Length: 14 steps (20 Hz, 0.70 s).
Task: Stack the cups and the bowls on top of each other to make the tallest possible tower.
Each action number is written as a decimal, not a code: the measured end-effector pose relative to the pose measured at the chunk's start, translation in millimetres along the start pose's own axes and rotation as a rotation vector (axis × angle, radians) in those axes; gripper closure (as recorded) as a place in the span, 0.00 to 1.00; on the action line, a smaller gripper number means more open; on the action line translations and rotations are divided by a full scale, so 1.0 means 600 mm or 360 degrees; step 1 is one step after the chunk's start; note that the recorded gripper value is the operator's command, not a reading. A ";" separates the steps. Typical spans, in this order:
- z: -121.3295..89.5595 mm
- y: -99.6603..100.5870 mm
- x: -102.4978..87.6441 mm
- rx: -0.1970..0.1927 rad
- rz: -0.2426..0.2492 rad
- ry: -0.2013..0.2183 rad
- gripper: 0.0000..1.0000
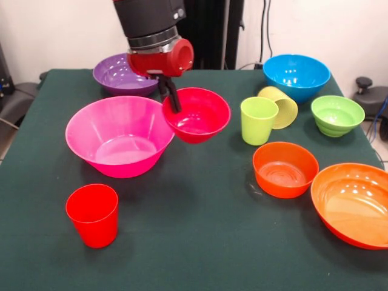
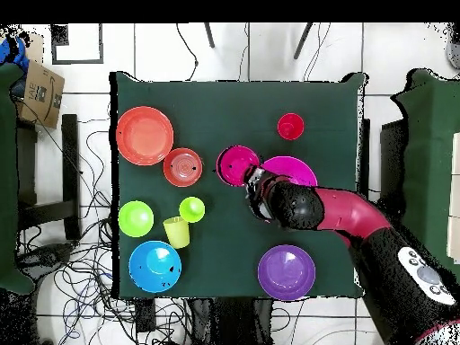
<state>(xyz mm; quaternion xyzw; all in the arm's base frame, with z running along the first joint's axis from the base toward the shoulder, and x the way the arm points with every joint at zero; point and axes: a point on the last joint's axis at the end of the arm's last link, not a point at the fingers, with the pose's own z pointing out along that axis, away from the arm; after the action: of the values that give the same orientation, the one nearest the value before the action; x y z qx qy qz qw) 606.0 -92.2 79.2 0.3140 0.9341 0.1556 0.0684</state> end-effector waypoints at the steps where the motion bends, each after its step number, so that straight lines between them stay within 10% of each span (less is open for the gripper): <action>1: -0.001 -0.007 -0.002 0.0003 0.0003 -0.0004 1.00; 14: -0.013 -0.076 -0.002 0.0038 0.0032 -0.0004 1.00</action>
<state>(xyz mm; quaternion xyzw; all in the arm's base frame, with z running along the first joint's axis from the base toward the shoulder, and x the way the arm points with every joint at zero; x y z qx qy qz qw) 579.6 -129.2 71.6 0.3245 0.9326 0.1447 0.0642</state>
